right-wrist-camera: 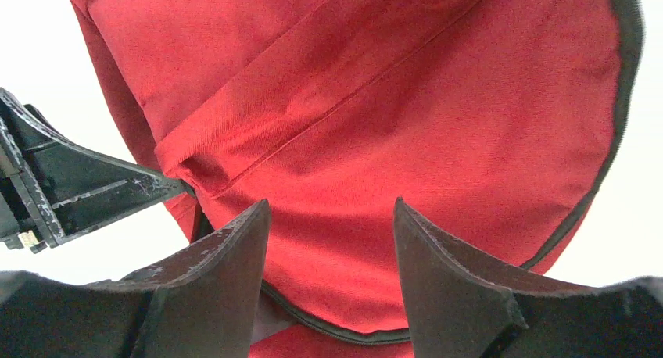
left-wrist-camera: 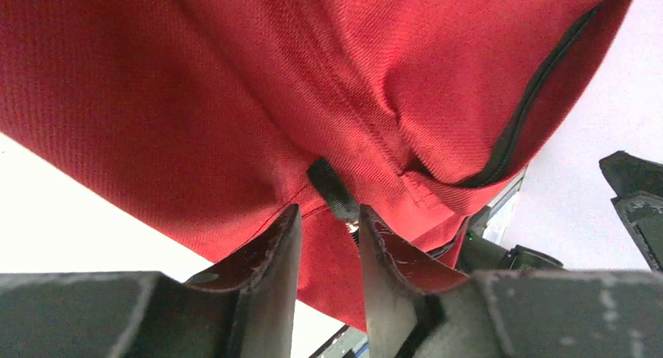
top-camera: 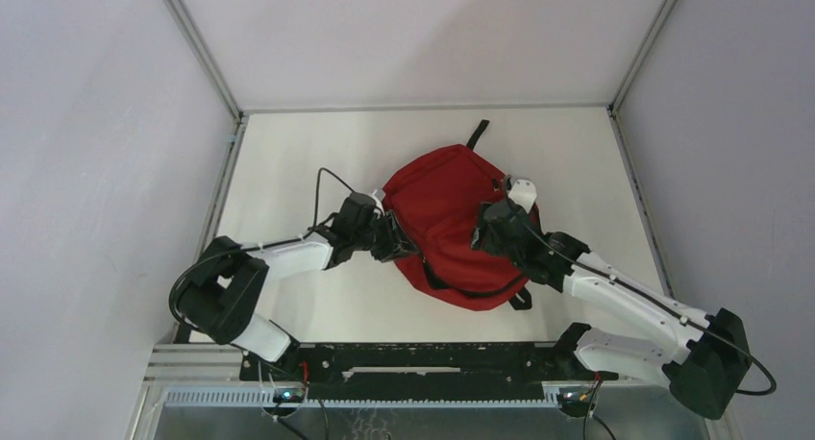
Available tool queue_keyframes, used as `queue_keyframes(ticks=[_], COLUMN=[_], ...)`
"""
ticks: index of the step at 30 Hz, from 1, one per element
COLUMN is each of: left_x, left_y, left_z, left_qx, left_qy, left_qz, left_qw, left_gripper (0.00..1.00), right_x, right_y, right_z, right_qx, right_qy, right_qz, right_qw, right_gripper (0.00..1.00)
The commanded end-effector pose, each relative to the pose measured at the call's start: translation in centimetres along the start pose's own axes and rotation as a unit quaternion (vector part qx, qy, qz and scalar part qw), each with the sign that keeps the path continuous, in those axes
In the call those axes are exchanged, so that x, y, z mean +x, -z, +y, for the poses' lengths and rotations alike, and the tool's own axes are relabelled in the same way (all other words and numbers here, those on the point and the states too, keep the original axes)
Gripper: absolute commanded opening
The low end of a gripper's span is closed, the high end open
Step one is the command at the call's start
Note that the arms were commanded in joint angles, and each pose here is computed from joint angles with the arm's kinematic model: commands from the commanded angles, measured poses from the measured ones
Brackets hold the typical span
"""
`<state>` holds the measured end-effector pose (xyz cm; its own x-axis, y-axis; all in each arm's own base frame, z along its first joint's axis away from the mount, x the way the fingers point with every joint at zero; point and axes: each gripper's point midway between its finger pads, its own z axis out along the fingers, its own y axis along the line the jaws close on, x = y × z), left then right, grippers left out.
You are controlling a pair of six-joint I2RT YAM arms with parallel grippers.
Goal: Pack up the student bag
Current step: Zip the student bag at the center of the board.
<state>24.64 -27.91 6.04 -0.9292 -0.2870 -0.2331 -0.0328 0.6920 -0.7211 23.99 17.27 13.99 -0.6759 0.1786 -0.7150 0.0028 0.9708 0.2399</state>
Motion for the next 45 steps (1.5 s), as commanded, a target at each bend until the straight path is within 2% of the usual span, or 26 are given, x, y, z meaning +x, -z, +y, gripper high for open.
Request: queue_keyframes(ticks=[1, 6, 10, 11, 19, 24, 32, 38, 39, 42, 43, 45], left_x=[-2.6, -2.9, -2.7, -2.6, -0.7, 2.7, 7.7, 10.7, 10.7, 9.7, 9.2, 7.7], left_y=[-0.2, -1.0, -0.7, -0.5, 1.8, 2.3, 2.7, 3.1, 3.5, 4.6, 4.9, 4.9], left_z=[-3.5, -3.9, -4.4, -4.6, -7.0, -8.6, -9.6, -11.7, -12.2, -12.5, -12.0, -10.4], left_qx=[0.049, 0.055, 0.065, 0.068, 0.111, 0.127, 0.143, 0.186, 0.193, 0.18, 0.163, 0.126], left_qy=[-0.008, -0.007, -0.016, -0.019, -0.101, -0.171, -0.306, -0.341, -0.342, -0.345, -0.345, -0.334], left_qz=[-0.04, -0.033, -0.028, -0.027, -0.011, 0.034, 0.065, 0.113, 0.11, 0.084, 0.072, 0.048], left_qw=[0.998, 0.998, 0.997, 0.997, 0.989, 0.977, 0.939, 0.914, 0.913, 0.917, 0.921, 0.933], left_gripper=[0.35, 0.28, 0.02, 0.0, 0.0, 0.0, 0.0, 0.0, 0.05, 0.43, 0.53, 0.58], right_x=[-1.5, -1.5, -1.4, -1.3, -1.0, -1.1, -0.3, 0.0, -0.1, 0.1, 0.2, 0.6], right_y=[1.1, 1.2, 1.2, 1.2, 1.7, 1.6, 2.1, 2.4, 2.5, 3.0, 3.2, 3.7], right_z=[-1.1, -1.5, -1.8, -1.9, -0.9, -0.3, 0.8, 0.7, 0.7, 0.9, 1.2, 2.9], right_qx=[0.006, 0.002, 0.008, 0.01, -0.018, -0.032, -0.048, -0.046, -0.046, -0.054, -0.06, -0.091], right_qy=[-0.029, -0.039, -0.039, -0.041, -0.043, -0.037, -0.063, -0.067, -0.068, -0.07, -0.073, -0.063], right_qz=[-0.03, -0.029, -0.027, -0.025, -0.014, -0.013, 0.019, 0.021, 0.02, 0.021, 0.019, 0.016], right_qw=[0.999, 0.999, 0.999, 0.999, 0.999, 0.999, 0.997, 0.996, 0.996, 0.996, 0.995, 0.994], right_gripper=[0.67, 0.66, 0.65, 0.64, 0.64, 0.65, 0.66, 0.66, 0.66, 0.66, 0.66, 0.66])
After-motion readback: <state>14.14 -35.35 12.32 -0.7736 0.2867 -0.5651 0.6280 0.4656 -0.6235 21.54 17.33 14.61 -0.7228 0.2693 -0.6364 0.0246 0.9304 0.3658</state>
